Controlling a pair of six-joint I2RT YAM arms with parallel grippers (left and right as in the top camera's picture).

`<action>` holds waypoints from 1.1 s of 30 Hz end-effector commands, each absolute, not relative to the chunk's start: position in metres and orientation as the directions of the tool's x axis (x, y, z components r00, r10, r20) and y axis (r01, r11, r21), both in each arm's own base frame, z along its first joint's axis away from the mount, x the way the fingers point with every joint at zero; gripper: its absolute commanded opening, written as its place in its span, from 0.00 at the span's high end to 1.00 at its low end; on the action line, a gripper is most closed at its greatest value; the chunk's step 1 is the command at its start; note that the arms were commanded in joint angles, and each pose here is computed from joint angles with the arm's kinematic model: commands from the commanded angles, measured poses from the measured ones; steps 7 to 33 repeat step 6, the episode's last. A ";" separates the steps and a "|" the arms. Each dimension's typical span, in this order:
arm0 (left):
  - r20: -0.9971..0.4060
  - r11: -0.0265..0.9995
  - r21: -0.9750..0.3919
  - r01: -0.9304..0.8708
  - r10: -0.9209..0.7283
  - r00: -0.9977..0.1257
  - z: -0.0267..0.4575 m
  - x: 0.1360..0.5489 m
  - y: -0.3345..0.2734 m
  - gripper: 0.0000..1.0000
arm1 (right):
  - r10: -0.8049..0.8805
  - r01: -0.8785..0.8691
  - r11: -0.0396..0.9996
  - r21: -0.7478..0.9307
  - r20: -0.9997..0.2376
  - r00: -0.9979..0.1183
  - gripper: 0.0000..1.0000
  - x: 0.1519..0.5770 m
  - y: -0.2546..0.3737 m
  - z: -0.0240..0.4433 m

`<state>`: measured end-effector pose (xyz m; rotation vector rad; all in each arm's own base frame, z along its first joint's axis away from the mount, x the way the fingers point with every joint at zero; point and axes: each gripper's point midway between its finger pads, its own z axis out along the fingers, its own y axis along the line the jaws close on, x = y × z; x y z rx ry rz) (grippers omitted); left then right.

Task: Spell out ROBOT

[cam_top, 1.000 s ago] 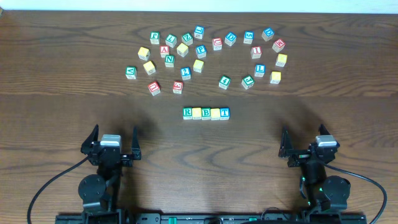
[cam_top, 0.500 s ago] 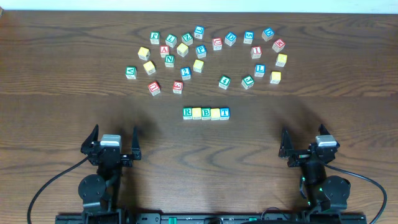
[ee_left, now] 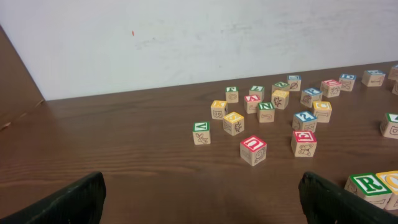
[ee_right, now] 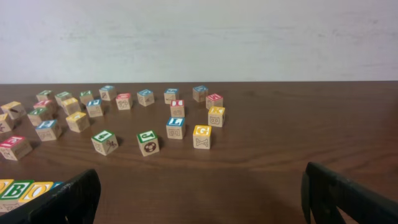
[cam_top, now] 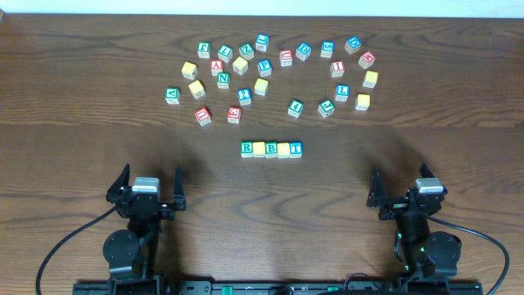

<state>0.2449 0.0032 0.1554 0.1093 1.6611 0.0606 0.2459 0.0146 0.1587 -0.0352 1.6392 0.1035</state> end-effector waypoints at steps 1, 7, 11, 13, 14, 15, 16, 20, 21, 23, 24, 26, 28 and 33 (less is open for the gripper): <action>-0.984 0.993 0.111 0.043 0.115 -0.134 0.141 0.244 0.003 0.02 | 0.029 -0.096 0.995 0.035 -0.997 -0.070 0.01 0.245 0.017 0.158; -0.984 0.993 0.111 0.043 0.115 -0.134 0.141 0.244 0.003 0.02 | 0.029 -0.096 0.995 0.035 -0.997 -0.070 0.01 0.245 0.017 0.158; -0.984 0.993 0.111 0.043 0.115 -0.134 0.141 0.244 0.003 0.02 | 0.029 -0.096 0.995 0.035 -0.997 -0.070 0.01 0.245 0.017 0.158; -0.984 0.993 0.111 0.043 0.115 -0.134 0.141 0.244 0.003 0.02 | 0.029 -0.096 0.995 0.035 -0.997 -0.070 0.01 0.245 0.017 0.158; -0.984 0.993 0.111 0.043 0.115 -0.134 0.141 0.244 0.003 0.02 | 0.029 -0.096 0.995 0.035 -0.997 -0.070 0.01 0.245 0.017 0.158; -0.984 0.993 0.111 0.043 0.115 -0.134 0.141 0.244 0.003 0.02 | 0.029 -0.096 0.995 0.035 -0.997 -0.070 0.01 0.245 0.017 0.158; -0.984 0.993 0.111 0.043 0.115 -0.134 0.141 0.244 0.003 0.02 | 0.029 -0.096 0.995 0.035 -0.997 -0.070 0.01 0.245 0.017 0.158; -0.984 0.993 0.111 0.043 0.115 -0.134 0.141 0.244 0.003 0.02 | 0.029 -0.096 0.995 0.035 -0.997 -0.070 0.01 0.245 0.017 0.158; -0.984 0.993 0.111 0.043 0.115 -0.134 0.141 0.244 0.003 0.02 | 0.029 -0.096 0.995 0.035 -0.997 -0.070 0.01 0.245 0.017 0.158; -0.984 0.993 0.111 0.043 0.115 -0.134 0.141 0.244 0.003 0.02 | 0.029 -0.096 0.995 0.035 -0.997 -0.070 0.01 0.245 0.017 0.158; -0.984 0.993 0.111 0.043 0.115 -0.134 0.141 0.244 0.003 0.02 | 0.029 -0.096 0.995 0.035 -0.997 -0.070 0.01 0.245 0.017 0.158; -0.984 0.993 0.111 0.043 0.115 -0.134 0.141 0.244 0.003 0.02 | 0.029 -0.096 0.995 0.035 -0.997 -0.070 0.01 0.245 0.017 0.158; -0.984 0.993 0.111 0.043 0.115 -0.134 0.141 0.244 0.003 0.02 | 0.029 -0.096 0.995 0.035 -0.997 -0.070 0.01 0.245 0.017 0.158; -0.984 0.993 0.111 0.043 0.115 -0.134 0.141 0.244 0.003 0.02 | 0.029 -0.096 0.995 0.035 -0.997 -0.070 0.01 0.245 0.017 0.158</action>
